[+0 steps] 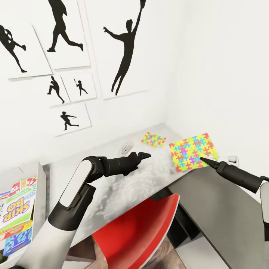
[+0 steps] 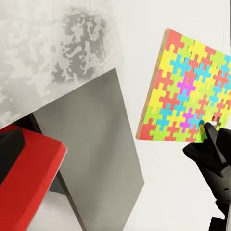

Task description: Put all the toys in the child's room - the three board games (two on the bed and one on the table), the two jigsaw puzzles on the table, and the tennis ball on the table - inside the toy box on the table in the child's room.

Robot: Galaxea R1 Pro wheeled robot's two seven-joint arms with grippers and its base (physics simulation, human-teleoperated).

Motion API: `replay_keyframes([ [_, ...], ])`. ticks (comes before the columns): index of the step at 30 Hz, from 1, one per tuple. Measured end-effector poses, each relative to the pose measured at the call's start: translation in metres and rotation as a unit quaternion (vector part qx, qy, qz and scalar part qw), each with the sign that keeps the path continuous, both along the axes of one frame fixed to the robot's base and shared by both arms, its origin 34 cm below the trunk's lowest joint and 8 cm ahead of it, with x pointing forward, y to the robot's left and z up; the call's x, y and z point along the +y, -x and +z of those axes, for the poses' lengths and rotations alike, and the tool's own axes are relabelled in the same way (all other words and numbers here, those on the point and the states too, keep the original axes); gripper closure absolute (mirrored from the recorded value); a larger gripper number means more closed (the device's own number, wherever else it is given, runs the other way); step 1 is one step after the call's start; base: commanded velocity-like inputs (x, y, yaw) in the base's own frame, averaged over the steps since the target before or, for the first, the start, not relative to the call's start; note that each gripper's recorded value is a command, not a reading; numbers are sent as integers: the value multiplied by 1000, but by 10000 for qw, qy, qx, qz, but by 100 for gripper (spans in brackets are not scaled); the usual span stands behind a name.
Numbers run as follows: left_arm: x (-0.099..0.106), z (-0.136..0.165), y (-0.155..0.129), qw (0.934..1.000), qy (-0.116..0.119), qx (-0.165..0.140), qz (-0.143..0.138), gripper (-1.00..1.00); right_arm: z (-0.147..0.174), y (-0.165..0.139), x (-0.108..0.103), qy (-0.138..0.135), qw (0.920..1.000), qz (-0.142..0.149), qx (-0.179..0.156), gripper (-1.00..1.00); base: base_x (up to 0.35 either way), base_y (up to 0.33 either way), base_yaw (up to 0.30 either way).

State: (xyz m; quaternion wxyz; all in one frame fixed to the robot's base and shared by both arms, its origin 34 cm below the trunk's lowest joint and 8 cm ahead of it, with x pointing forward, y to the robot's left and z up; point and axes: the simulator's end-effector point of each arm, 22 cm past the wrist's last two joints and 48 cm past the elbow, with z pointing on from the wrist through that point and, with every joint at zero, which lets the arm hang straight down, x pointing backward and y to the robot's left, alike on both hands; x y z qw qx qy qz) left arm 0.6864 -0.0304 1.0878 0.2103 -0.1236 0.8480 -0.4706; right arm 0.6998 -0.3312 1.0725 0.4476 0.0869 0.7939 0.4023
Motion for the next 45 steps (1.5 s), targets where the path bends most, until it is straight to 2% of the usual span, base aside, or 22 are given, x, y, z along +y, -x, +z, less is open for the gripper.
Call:
replay_keyframes([
  [26, 4, 24, 2, 9998, 2, -202, 45, -100, 24, 6, 2, 47, 9998, 26, -203, 100, -3, 0, 35],
  [45, -1, 42, 8, 9993, 7, -363, -4, -100, 41, 8, 2, 63, 9994, 10, -345, 100, -112, 69, 89],
])
